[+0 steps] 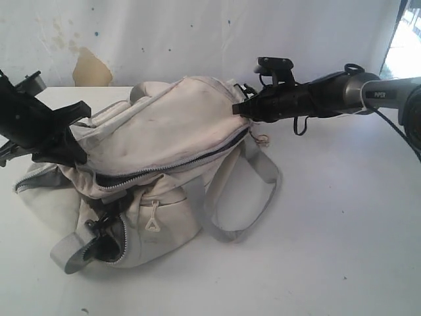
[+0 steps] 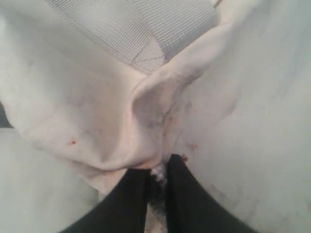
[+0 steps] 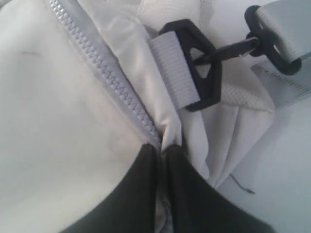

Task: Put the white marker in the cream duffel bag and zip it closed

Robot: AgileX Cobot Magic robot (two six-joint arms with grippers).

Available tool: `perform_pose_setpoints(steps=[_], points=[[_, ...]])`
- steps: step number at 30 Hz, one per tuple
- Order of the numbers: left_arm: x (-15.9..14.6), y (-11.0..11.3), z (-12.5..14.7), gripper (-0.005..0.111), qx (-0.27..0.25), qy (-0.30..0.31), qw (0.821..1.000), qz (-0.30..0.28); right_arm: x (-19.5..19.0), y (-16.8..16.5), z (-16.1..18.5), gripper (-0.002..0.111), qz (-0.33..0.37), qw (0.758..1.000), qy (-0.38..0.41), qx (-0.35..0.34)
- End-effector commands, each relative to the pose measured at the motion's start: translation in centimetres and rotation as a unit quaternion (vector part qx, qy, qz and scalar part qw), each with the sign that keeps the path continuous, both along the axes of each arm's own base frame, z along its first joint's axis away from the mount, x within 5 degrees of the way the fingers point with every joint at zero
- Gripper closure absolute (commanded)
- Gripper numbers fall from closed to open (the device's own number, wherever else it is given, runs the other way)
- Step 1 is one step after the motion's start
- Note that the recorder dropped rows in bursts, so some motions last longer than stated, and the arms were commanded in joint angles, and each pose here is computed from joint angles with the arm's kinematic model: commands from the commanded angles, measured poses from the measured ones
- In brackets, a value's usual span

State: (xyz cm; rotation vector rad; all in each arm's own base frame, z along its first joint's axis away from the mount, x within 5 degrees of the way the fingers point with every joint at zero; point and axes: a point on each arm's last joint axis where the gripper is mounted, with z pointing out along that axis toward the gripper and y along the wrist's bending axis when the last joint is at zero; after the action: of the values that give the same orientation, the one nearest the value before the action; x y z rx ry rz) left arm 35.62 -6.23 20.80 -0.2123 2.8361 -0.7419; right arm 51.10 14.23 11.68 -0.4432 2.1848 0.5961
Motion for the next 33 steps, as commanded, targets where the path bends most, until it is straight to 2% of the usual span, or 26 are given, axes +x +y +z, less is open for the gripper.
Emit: perform_pose_setpoints(steps=[1,5,8,10,18,23,28,33], points=[[0.2,-0.1,0.1,0.107,0.006,-0.026,0.999,-0.022,-0.2,-0.6,1.0,0.108,0.007,1.0,0.013,0.004],[1.1,0.1,1.5,0.107,0.021,-0.056,0.998,-0.03,-0.9,-2.0,2.8,0.108,0.013,0.998,0.058,-0.025],[2.5,0.3,3.2,0.107,0.03,-0.106,0.994,-0.018,-2.0,-3.0,4.3,0.108,-0.003,0.991,0.116,-0.071],[3.3,0.3,4.0,0.107,0.029,-0.128,0.991,0.0,-2.7,-3.2,5.4,0.108,-0.006,0.986,0.147,-0.078],[5.5,0.1,4.3,0.107,0.022,-0.142,0.99,0.005,-5.5,-4.1,8.0,0.108,-0.033,0.968,0.229,-0.098],[7.1,-0.1,4.4,0.107,0.006,-0.152,0.988,0.012,-7.9,-5.2,9.1,0.108,-0.06,0.96,0.239,-0.13],[8.5,-0.5,4.7,0.107,-0.01,-0.163,0.987,0.009,-10.5,-5.7,10.7,0.108,-0.073,0.957,0.246,-0.133],[9.0,-0.8,4.4,0.107,-0.016,-0.179,0.983,-0.03,-12.9,-6.1,12.0,0.108,-0.071,0.957,0.249,-0.134]])
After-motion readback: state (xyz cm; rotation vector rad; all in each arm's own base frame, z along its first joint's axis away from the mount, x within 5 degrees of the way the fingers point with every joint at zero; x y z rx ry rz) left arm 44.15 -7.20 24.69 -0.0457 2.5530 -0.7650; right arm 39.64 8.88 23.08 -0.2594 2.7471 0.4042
